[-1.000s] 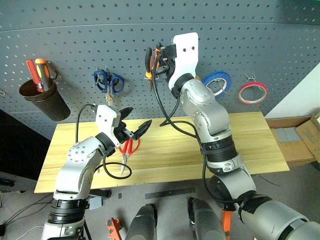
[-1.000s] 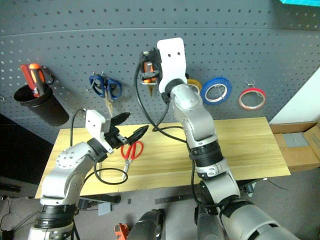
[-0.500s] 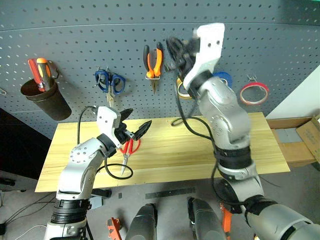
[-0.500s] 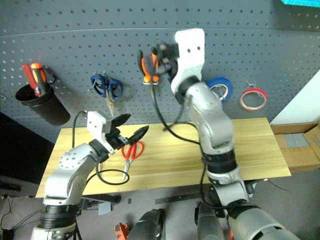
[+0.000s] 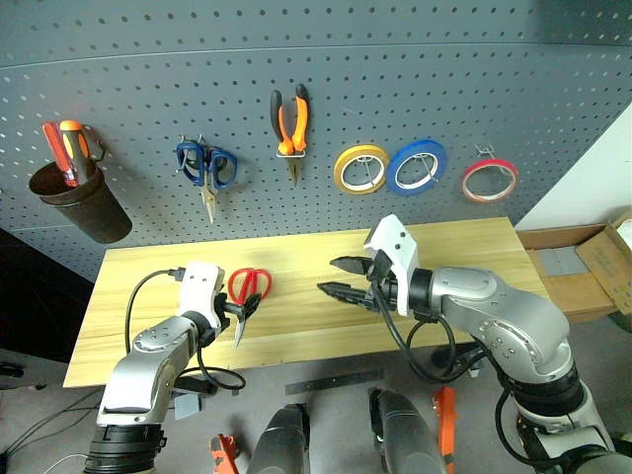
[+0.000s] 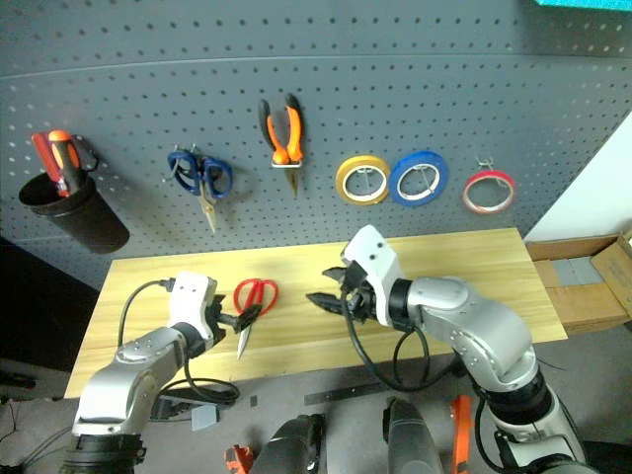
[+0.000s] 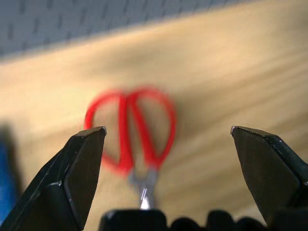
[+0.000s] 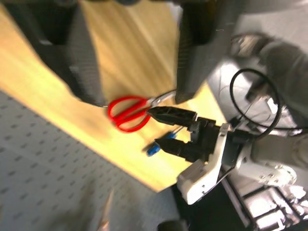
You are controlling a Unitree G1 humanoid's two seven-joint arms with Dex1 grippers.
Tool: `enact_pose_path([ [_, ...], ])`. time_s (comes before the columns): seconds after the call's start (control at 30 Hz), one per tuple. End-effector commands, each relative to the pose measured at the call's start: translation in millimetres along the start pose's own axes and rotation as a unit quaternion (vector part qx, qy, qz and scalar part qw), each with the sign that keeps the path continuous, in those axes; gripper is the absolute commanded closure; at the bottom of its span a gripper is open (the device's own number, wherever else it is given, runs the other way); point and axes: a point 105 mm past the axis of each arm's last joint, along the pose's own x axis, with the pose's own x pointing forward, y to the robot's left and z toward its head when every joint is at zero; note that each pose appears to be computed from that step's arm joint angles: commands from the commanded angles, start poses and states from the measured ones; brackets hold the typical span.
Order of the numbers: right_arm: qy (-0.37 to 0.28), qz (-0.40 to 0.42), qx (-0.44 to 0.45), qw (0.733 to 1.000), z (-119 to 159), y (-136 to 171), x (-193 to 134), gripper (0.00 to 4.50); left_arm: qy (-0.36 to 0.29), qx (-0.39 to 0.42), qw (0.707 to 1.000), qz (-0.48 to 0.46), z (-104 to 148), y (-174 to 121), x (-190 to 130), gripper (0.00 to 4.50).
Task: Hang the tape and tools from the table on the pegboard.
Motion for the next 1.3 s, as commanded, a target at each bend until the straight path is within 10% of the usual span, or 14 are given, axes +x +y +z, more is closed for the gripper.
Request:
enact_pose_path([
  [0.03, 0.003, -0.004, -0.016, 1.0, 0.8, 6.9, 2.9, 1.15, 0.073, 0.004, 0.996, 0.044, -20.0, 13.7, -3.4, 0.0],
  [0.7, 0.025, 0.015, -0.015, 0.999, -8.1, 22.4, 14.4, 1.15, 0.129, -0.026, 0.991, 0.03, -36.8, -2.2, 30.7, 0.0],
  [1.13, 0.028, 0.002, -0.029, 0.999, -7.3, 14.6, 11.4, 1.1, 0.091, -0.018, 0.994, 0.058, -37.1, 18.4, 31.9, 4.2],
  [1.3, 0.031, -0.002, -0.035, 0.999, -8.8, 12.4, 6.7, 1.1, 0.025, -0.017, 0.998, 0.051, -19.6, 16.1, 28.0, 4.27],
])
